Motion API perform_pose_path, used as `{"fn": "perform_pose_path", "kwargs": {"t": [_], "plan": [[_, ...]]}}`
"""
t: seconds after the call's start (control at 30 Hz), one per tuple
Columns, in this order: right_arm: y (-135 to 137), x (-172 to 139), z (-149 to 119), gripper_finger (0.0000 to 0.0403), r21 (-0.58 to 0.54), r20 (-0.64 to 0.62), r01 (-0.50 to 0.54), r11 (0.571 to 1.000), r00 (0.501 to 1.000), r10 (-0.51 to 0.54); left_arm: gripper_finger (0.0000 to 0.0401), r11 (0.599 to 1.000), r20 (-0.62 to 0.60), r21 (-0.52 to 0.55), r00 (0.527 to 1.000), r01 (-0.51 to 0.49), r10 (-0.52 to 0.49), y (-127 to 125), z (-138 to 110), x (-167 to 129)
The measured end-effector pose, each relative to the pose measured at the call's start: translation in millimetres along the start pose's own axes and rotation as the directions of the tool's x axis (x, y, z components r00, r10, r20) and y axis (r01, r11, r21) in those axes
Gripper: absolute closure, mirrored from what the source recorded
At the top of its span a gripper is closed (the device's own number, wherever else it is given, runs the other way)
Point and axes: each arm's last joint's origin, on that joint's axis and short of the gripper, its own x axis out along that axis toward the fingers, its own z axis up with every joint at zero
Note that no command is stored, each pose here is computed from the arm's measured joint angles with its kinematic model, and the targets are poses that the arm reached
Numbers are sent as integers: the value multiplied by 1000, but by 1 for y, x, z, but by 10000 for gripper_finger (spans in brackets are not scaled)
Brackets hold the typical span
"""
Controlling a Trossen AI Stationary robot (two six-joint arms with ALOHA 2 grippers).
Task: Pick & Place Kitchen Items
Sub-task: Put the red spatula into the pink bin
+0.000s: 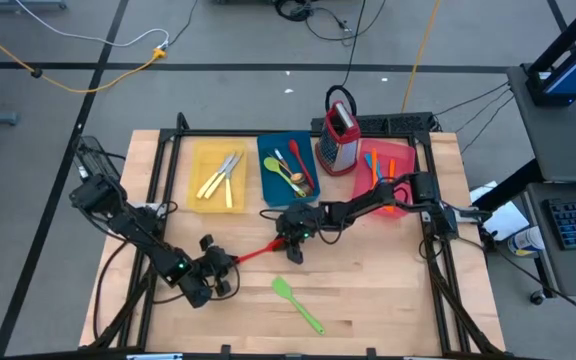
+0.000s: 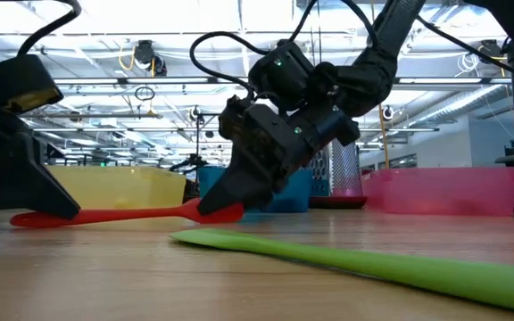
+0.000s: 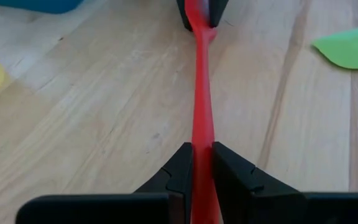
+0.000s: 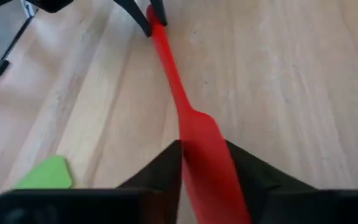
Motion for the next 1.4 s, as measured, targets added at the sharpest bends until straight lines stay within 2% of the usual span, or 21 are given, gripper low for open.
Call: {"fn": "perform_pose_path", "kwargs": {"t": [0.13, 0.2, 0.43, 0.67, 0.77, 0.93, 1.03, 1.2, 1.3, 1.4], "plan": [[0, 0, 0, 367, -13, -2, -15, 1000, 1000, 15, 348, 1000, 1, -2, 1000, 0, 0, 0, 0, 0], [1, 0, 0, 385, -46, -4, -28, 999, 1000, 28, 339, 1000, 1, -2, 1000, -1, 1, 0, 0, 0], [2, 0, 0, 371, -69, -6, -27, 997, 1000, 27, 278, 1000, -4, 1, 1000, -11, 11, 2, -1, 1], [4, -12, 3, 388, -24, -76, -4, 1000, 997, 3, 236, 1000, -6, -6, 1000, -14, 14, 2, -1, 1], [8, -27, 6, 388, -3, -162, 48, 999, 986, -47, 234, 1000, -8, 0, 1000, -27, 27, 3, -1, 1], [26, -61, 15, 386, -31, -257, 199, 980, 945, -200, 233, 999, -9, -15, 999, -47, 47, 6, 1, 3], [46, -87, 26, 386, -65, -260, 270, 961, 925, -277, 233, 998, -14, -31, 999, -53, 53, 7, 2, 5], [83, -135, 38, 386, -123, -209, 428, 895, 871, -445, 233, 998, -14, -35, 998, -55, 54, 7, 2, 5], [100, -165, 39, 386, -119, -166, 565, 817, 800, -577, 233, 998, -14, -36, 999, -53, 53, 7, 3, 5], [113, -194, 35, 386, -89, -123, 700, 708, 698, -706, 233, 998, -14, -38, 999, -52, 51, 7, 3, 5]]}}
